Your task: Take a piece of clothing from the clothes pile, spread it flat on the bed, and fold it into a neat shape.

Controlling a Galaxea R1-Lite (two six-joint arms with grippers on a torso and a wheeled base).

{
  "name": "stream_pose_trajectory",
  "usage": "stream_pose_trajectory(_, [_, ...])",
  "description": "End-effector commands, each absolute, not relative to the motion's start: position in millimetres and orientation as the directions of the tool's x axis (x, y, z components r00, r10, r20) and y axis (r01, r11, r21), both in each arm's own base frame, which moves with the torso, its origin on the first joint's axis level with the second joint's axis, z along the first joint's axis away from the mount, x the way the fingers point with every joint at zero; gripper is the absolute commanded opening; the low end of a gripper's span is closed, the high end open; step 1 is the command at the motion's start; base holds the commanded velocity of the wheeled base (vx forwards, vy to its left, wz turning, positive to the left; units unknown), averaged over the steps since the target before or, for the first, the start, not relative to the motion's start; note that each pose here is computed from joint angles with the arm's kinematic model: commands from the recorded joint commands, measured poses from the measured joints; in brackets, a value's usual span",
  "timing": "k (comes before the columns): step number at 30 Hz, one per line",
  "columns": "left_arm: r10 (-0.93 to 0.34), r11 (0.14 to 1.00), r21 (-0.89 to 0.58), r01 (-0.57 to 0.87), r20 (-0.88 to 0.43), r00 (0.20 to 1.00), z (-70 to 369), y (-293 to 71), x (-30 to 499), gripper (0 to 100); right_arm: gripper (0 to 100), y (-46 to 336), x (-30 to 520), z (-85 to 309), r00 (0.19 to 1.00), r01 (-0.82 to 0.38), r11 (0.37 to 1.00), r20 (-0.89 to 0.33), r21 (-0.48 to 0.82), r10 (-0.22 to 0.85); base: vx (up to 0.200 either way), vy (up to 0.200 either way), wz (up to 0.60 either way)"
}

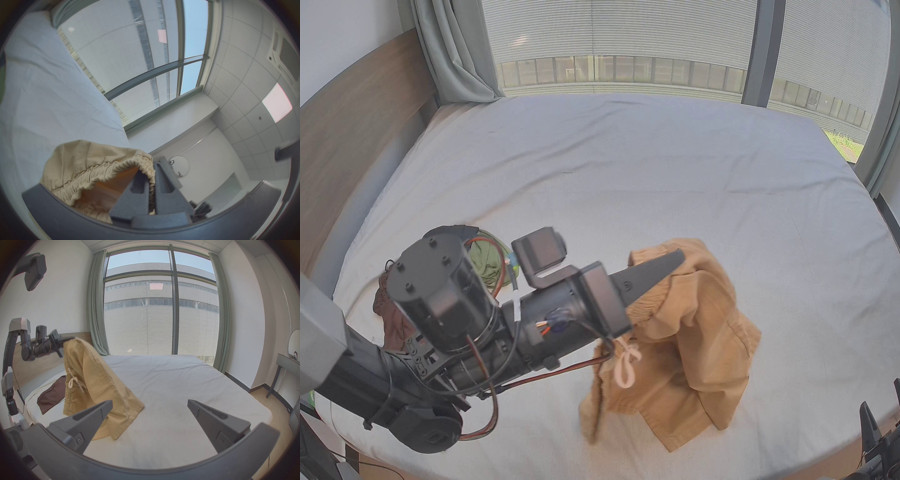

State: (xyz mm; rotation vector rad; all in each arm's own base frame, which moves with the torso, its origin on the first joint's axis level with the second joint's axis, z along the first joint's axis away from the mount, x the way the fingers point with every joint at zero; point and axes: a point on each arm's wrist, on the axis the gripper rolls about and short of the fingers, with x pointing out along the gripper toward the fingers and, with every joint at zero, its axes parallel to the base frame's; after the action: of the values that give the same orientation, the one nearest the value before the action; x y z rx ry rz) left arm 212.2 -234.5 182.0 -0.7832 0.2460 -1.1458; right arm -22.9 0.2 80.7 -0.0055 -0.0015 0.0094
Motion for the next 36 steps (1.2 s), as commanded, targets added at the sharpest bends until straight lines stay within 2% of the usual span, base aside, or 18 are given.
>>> stream_pose_trajectory(1, [-0.861,0.35,-0.626,0.697,0.078,0.502,122,-199,229,0,100,0,-23,76,1.0,-0.011,1.0,-0.002,-0.006,0.011,0.0,0.0,0.0])
stream_pose_trajectory(7, [-0.835,0.437,-0.602,0.668,0.004,0.55,104,-182,234,0,100,0,-23,76,1.0,-0.011,1.0,-0.002,-0.006,0.011,0.0,0.0,0.0])
stream_pose_trajectory(18, [-0.746,0.57,-0.562,0.6,-0.049,0.664,96,-142,245,0,100,0,-23,76,1.0,-0.011,1.0,-0.002,-0.008,0.011,0.0,0.0,0.0])
stream_pose_trajectory(25, [-0.684,0.629,-0.563,0.537,-0.072,0.726,92,-118,251,0,100,0,-23,76,1.0,-0.011,1.0,-0.002,-0.008,0.011,0.0,0.0,0.0])
stream_pose_trajectory(36, [-0.619,0.678,-0.57,0.464,-0.104,0.778,85,-96,257,0,100,0,-23,75,1.0,-0.012,1.0,0.0,-0.009,0.012,0.0,0.0,0.0])
